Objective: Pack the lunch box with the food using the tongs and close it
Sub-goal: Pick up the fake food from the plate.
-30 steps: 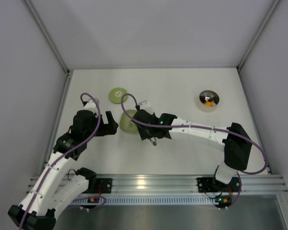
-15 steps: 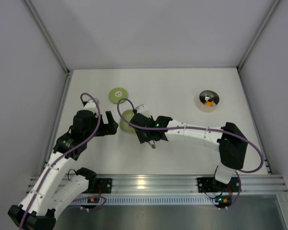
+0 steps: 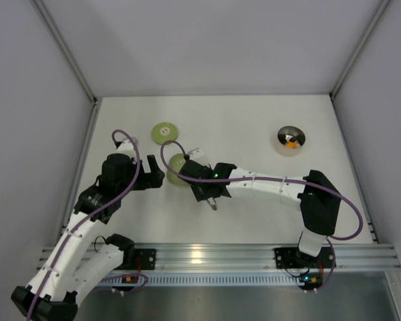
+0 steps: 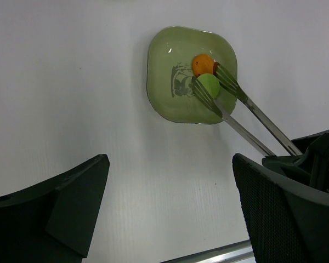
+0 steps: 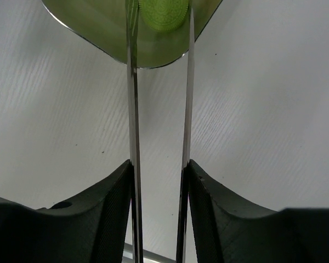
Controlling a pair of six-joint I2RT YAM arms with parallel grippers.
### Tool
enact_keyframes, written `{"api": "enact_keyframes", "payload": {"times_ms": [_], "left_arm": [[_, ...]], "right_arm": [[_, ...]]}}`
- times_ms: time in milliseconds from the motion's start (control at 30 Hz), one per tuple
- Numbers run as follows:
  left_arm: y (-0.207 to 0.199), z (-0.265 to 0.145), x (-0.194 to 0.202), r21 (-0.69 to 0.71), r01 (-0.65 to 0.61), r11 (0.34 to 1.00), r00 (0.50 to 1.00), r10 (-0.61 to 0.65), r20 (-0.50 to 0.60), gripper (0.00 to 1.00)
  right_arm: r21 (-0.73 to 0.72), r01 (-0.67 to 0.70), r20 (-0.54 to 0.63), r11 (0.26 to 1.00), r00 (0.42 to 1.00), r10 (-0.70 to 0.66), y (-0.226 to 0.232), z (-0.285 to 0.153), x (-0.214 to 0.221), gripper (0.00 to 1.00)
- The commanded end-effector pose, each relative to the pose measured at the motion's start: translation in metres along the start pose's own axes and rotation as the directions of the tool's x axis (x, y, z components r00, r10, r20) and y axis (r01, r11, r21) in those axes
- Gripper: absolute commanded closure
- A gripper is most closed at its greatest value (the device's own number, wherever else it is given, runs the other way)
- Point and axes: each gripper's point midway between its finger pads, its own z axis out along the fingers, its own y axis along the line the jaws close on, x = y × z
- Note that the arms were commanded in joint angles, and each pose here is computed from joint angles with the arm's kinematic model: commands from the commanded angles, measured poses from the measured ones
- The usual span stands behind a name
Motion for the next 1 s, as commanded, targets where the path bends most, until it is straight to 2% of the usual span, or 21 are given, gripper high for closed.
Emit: {"api": "enact_keyframes", "payload": {"times_ms": [0,200,667,867,967], "left_arm": [[-0.003,-0.003,-0.01,0.008,0.011,1.0,0.999,-0.011,0.042,0.01],[-0.003,-0.003,-0.01,0.007,0.012,1.0,0.999,-0.012,0.042,0.01],[-0.003,-0.003,-0.01,0.007,0.01,1.0,0.999,-0.01,0.044,0.01],[-0.004,-0.004,-0.009,0.011,0.006,1.0,0.999,-0.006,0.043,0.01],[-0.005,-0.004,-0.01,0.013,0.007,1.0,0.999,-0.007,0.045,0.01]], "right_arm": [[0.006,-0.001,0.056,1.0,0.998,0.0,0.006,-0.015,-0.018,0.6],[0.001,-0.017,0.103,1.0,0.994,0.017,0.004,-0.031,-0.036,0.64],[0.018,-0.061,0.17,0.998,0.984,0.057,-0.011,-0.05,-0.065,0.65],[0.038,-0.149,0.206,0.988,0.969,0.138,-0.056,-0.059,-0.08,0.65],[0.052,-0.249,0.239,0.967,0.943,0.23,-0.104,-0.067,-0.086,0.65]]}}
